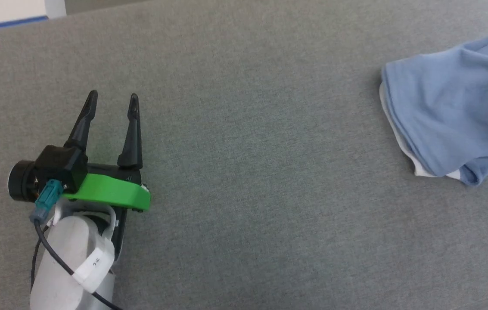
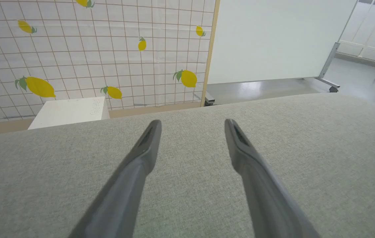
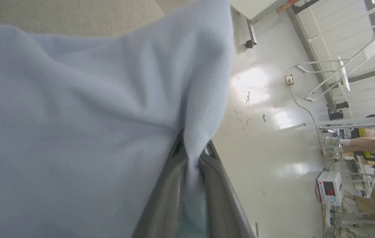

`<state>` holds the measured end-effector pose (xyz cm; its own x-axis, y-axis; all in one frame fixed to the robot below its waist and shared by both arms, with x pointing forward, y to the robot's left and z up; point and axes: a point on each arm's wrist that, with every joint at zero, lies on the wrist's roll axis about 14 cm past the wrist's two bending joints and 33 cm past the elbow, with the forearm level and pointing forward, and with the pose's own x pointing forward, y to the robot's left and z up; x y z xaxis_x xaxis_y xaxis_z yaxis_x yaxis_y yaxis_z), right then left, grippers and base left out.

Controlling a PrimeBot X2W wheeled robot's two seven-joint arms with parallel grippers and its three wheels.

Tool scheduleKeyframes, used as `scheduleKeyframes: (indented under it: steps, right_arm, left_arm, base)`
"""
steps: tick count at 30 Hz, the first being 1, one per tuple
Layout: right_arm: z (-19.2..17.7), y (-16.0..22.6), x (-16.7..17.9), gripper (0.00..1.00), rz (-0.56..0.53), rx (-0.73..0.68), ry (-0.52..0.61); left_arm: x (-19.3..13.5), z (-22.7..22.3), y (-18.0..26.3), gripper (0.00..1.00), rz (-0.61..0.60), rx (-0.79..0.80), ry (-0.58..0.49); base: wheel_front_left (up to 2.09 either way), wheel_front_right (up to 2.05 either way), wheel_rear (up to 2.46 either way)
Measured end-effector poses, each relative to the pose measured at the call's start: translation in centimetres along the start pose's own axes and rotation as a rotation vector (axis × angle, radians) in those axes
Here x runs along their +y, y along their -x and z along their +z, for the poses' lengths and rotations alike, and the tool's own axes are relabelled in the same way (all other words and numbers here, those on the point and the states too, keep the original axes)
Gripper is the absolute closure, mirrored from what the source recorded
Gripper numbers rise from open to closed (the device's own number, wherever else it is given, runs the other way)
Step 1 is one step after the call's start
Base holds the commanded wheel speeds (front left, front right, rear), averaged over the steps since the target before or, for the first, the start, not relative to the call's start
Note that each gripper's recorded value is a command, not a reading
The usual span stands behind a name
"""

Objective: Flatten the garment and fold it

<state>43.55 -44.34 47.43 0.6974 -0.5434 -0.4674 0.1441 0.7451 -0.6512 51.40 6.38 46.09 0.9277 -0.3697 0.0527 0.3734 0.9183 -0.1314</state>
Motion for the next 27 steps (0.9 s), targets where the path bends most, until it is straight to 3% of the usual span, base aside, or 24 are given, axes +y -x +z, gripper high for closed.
scheduleKeyframes:
  steps: [5, 6, 7, 20, 27]
  right_arm:
    - [-2.2, -1.3, 0.7, 1.00, -0.027, 0.066, -0.041]
    - [-2.4, -1.3, 0.9, 0.59, -0.031, 0.068, -0.062]
    - [-2.5, -1.3, 0.9, 0.00, -0.035, 0.066, -0.079]
    - [-1.9, 3.2, 0.7, 0.00, -0.037, -0.140, -0.360]
    - [1.6, 8.1, 1.8, 0.00, 0.030, -0.408, -0.522]
  left_arm:
    - [0.9, -1.0, 0.2, 0.00, 0.017, 0.026, -0.004]
    - [1.1, -1.1, 0.4, 0.00, 0.022, 0.030, -0.007]
    - [1.2, -1.1, 0.5, 0.00, 0.024, 0.032, -0.009]
    - [0.2, 1.4, 4.9, 0.00, 0.076, 0.022, 0.035]
    - [0.1, 3.9, 8.0, 0.00, 0.114, -0.018, 0.045]
  base:
    - [0.00, 0.00, 0.00]
    - [0.00, 0.00, 0.00]
    - [0.00, 0.00, 0.00]
    - [0.00, 0.00, 0.00]
    - [0.00, 0.00, 0.00]
